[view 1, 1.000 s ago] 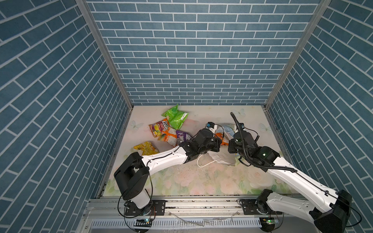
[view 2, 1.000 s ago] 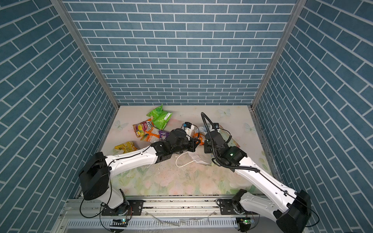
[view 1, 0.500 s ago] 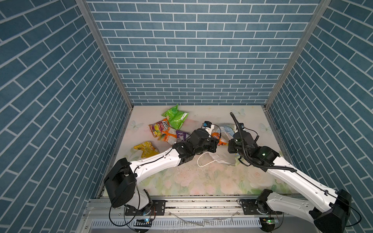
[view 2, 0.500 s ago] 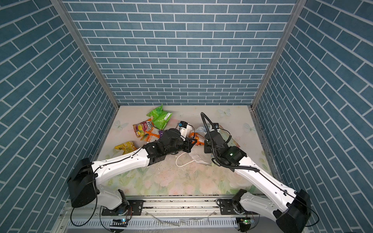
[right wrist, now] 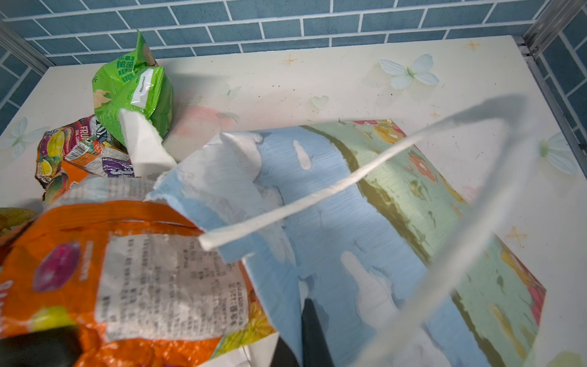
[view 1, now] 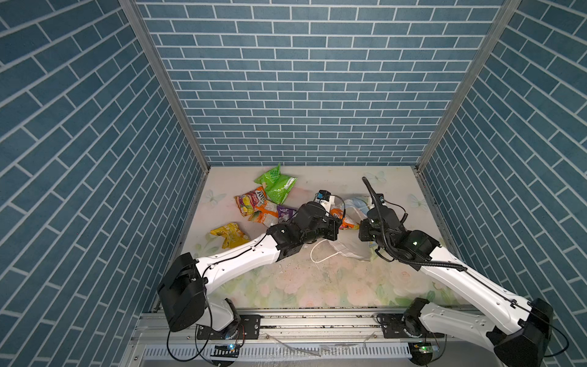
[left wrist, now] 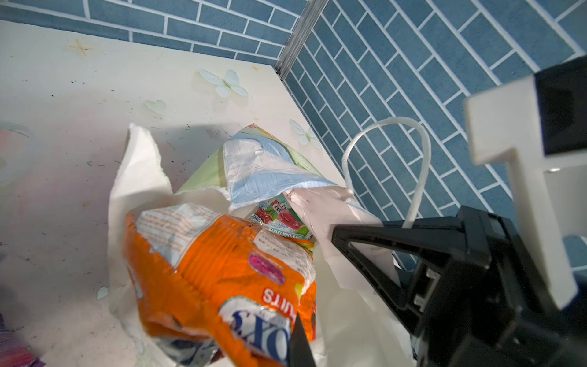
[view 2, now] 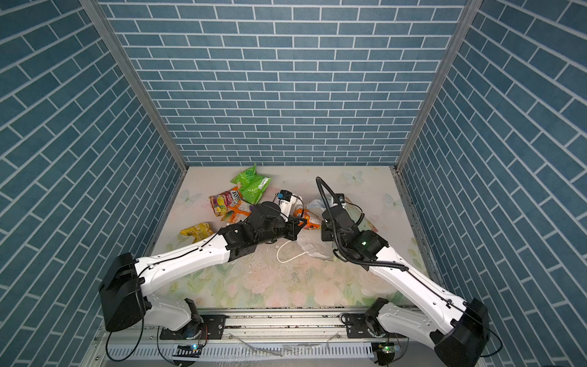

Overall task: Take the snacks out of the paper bag
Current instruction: Pick up the snack from the paper bag, then place the snack at the middle-left of the table.

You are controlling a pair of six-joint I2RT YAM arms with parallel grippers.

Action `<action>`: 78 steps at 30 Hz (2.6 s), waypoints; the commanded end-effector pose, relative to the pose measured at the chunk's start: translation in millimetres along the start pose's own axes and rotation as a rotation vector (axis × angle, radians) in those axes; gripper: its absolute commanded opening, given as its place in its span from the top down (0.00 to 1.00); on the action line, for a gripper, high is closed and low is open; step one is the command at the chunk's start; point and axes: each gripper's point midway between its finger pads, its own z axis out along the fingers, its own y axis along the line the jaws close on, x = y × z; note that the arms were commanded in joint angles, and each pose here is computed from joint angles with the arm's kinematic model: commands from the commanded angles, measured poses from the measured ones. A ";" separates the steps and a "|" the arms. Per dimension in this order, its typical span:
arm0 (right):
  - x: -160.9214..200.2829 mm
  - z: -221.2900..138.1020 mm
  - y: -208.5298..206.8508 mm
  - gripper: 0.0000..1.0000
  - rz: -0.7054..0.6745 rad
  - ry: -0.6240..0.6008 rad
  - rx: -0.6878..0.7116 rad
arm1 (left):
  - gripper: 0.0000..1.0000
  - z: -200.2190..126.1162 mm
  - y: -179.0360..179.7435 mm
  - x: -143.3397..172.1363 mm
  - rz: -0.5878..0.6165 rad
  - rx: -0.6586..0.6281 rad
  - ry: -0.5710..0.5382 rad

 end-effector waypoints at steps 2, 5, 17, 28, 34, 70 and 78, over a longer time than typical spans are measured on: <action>-5.9 -7.0 -5.7 1.00 0.028 -0.016 0.023 | 1.00 -20.4 -11.4 -23.8 0.010 0.037 -0.064; -5.6 -6.2 -4.1 1.00 0.037 -0.019 0.014 | 1.00 -26.7 -10.7 -29.4 -0.014 0.050 -0.066; 2.3 -4.6 -4.2 1.00 0.047 -0.008 -0.001 | 1.00 -44.0 -3.0 -40.9 -0.076 0.069 -0.070; 0.4 -2.6 -2.0 1.00 0.037 0.000 0.003 | 1.00 -85.3 1.2 -55.9 -0.075 0.049 -0.131; -2.4 -4.4 -2.8 1.00 0.045 -0.021 -0.001 | 1.00 -124.9 30.7 -77.4 -0.107 -0.030 -0.208; 14.5 -31.4 15.9 1.00 -0.179 -0.060 -0.232 | 0.24 -146.2 295.5 -31.0 -0.457 -0.539 -0.193; 14.9 -37.9 8.4 1.00 -0.201 -0.052 -0.206 | 0.24 -158.6 214.3 -72.1 -0.307 -0.364 -0.277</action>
